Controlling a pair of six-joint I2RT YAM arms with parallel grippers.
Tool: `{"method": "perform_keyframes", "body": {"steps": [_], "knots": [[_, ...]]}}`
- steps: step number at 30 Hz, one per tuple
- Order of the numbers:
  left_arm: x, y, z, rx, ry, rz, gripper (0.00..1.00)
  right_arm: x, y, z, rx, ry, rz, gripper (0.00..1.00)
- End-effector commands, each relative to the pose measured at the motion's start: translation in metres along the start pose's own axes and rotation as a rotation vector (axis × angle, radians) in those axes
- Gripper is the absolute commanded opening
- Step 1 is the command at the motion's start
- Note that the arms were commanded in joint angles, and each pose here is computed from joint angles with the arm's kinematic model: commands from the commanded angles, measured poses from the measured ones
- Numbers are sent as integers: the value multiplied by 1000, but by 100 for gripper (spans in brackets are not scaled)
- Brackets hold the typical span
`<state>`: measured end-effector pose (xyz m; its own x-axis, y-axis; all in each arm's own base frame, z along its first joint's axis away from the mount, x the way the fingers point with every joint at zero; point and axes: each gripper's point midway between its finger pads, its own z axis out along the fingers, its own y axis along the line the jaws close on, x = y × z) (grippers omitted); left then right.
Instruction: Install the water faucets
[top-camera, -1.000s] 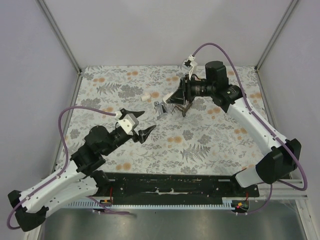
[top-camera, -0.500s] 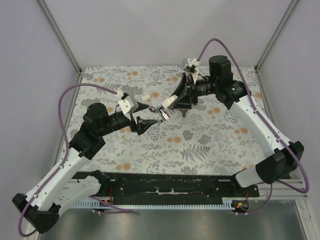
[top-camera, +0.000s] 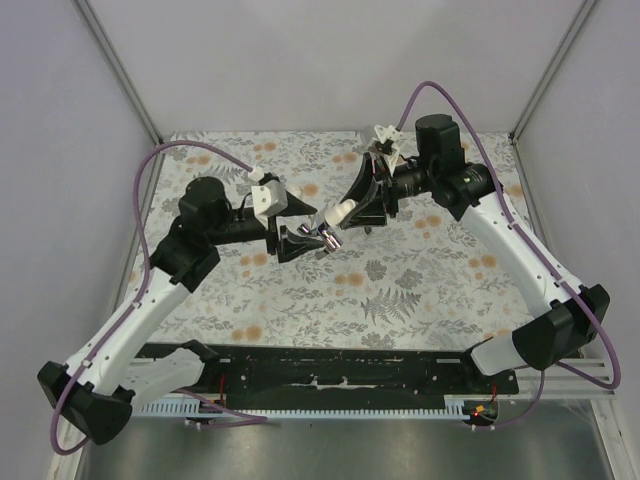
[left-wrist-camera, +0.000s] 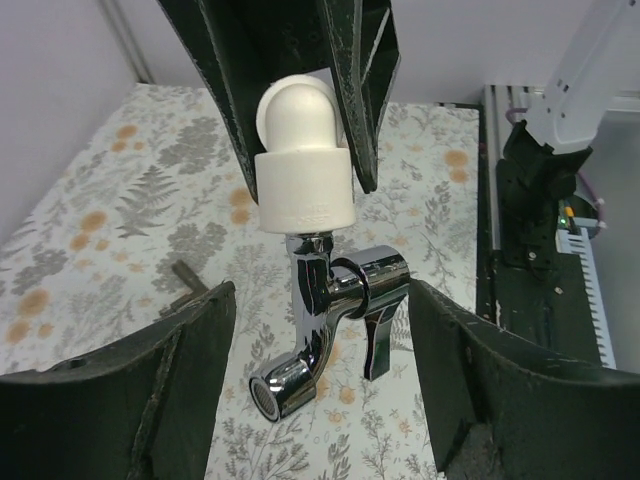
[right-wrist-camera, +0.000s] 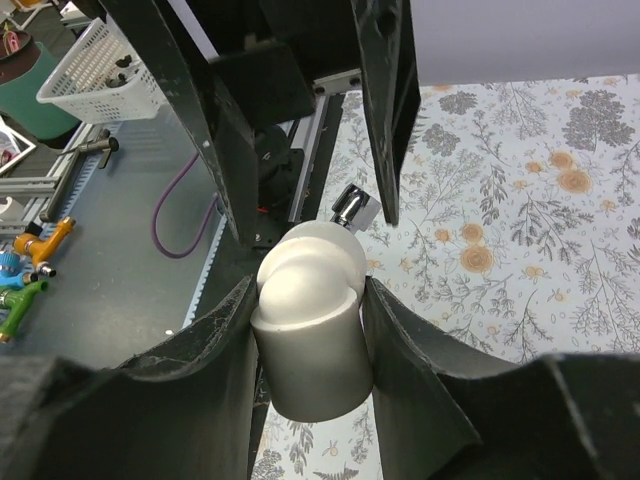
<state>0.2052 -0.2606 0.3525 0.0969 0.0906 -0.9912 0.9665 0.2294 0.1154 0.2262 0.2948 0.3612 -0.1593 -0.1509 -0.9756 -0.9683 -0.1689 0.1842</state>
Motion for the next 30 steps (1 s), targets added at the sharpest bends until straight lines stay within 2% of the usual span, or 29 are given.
{"method": "perform_keyframes", "body": {"steps": [1,7,9,11,16,18,20,22,26,29,30], "knots": [[-4,-15,12,176,-36,5,74,-24,23,-4,-62,-37,-109,0],[11,-17,26,265,-18,-68,68,-24,26,-4,-76,-40,-116,0],[13,-18,30,298,-16,-102,58,-23,26,-2,-81,-38,-110,0],[16,-20,33,320,-7,-143,40,-21,25,-2,-78,-36,-102,0],[20,-16,34,290,6,-193,16,-15,11,-1,-3,-15,-32,0],[22,-5,35,207,19,-208,3,-9,-1,-1,52,4,34,0],[28,10,32,72,44,-210,2,-3,-12,0,122,23,111,0],[30,33,24,-138,61,-166,2,8,-31,-2,251,52,199,0],[28,49,6,-502,94,61,2,32,-58,-1,515,81,430,0],[28,58,-8,-766,124,207,2,42,-69,6,621,40,561,0],[30,54,-7,-809,135,253,2,48,-72,10,634,21,598,0]]}}
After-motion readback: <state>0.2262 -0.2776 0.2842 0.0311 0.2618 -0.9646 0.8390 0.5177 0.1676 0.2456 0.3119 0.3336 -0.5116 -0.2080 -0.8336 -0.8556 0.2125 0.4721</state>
